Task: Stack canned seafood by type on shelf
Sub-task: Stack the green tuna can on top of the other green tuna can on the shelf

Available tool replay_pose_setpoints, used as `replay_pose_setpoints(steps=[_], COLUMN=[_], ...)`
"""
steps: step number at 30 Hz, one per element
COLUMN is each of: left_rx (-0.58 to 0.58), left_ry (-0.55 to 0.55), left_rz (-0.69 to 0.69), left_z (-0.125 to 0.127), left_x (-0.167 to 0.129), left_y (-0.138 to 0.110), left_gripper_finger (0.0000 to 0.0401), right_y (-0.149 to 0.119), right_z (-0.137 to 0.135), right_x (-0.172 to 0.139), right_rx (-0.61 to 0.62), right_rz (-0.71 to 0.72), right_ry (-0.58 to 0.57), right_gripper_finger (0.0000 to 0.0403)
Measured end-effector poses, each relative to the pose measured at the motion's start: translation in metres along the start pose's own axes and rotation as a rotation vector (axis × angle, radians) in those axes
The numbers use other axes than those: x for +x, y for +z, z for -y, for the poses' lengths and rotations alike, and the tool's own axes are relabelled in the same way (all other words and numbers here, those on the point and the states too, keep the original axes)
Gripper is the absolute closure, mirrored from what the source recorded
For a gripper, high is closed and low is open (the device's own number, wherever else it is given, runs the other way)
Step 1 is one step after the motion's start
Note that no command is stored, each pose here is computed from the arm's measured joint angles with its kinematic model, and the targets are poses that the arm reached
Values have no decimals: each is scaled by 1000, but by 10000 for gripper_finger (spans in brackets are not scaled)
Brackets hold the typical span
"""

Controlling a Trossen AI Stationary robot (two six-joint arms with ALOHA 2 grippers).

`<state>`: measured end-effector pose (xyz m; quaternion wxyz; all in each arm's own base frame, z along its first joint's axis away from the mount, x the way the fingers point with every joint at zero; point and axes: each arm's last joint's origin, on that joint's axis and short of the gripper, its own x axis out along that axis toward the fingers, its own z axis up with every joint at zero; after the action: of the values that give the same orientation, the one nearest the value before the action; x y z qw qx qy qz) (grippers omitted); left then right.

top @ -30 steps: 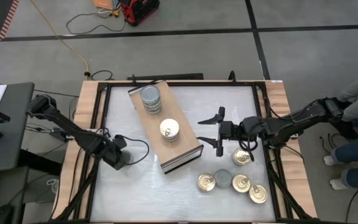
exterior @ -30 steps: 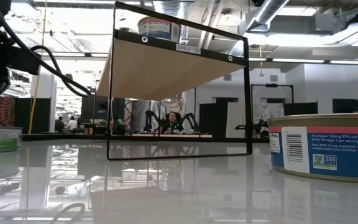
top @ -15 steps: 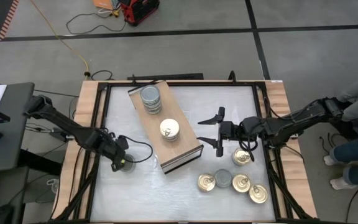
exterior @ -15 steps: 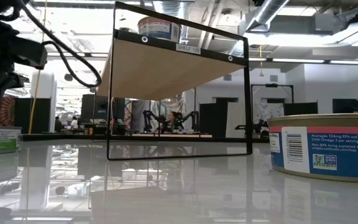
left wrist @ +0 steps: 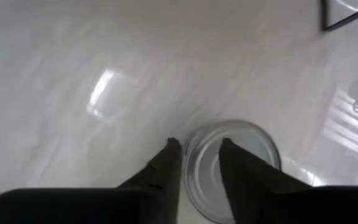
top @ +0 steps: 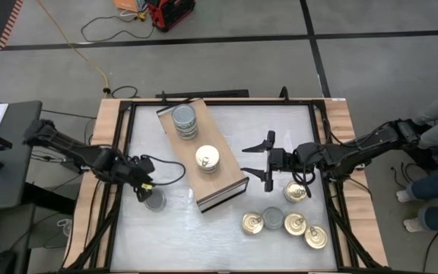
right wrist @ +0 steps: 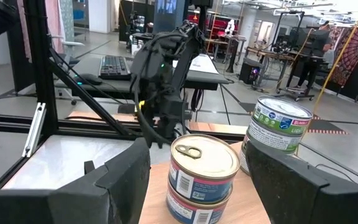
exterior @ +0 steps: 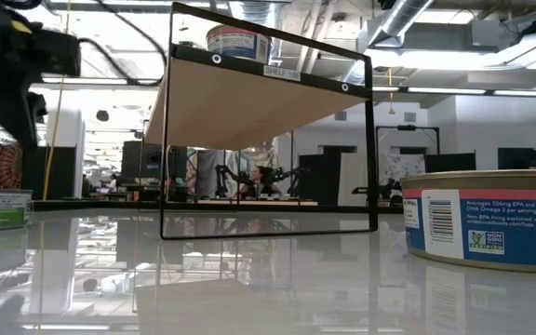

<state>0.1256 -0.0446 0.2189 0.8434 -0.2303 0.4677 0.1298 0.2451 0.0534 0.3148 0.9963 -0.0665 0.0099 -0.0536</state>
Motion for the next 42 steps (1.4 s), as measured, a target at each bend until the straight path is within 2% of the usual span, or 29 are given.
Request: replay_pose_setpoints(steps=[3, 5, 8, 10, 14, 20, 26, 34, 42], left_rx=[111, 163, 27, -16, 59, -1, 48, 68, 155], left_ry=[-11, 32, 68, 58, -62, -133, -166, -181, -123], left_rz=[43, 103, 186, 154, 63, -90, -76, -123, -130], left_z=[0, -1, 0, -1, 1, -19, -25, -28, -28], left_x=[-7, -9, -8, -3, 8, 32, 38, 38, 45], left_y=[6, 10, 12, 9, 4, -4, 1, 0, 1], left_gripper_finger=[263, 253, 249, 251, 261, 277, 291, 292, 292], right_y=[0, 0, 0, -1, -1, 0, 0, 0, 0], right_z=[0, 0, 0, 0, -1, -1, -1, -2, -2], right_x=[0, 0, 0, 0, 0, 0, 0, 0, -1], right_rx=[0, 0, -1, 2, 9, 13, 13, 8, 7], right_rz=[0, 0, -2, -7, -9, 0, -1, -2, -2], right_ry=[0, 0, 1, 1, 4, 8, 7, 8, 8], right_gripper_finger=[112, 112, 112, 112, 112, 112, 112, 112, 112])
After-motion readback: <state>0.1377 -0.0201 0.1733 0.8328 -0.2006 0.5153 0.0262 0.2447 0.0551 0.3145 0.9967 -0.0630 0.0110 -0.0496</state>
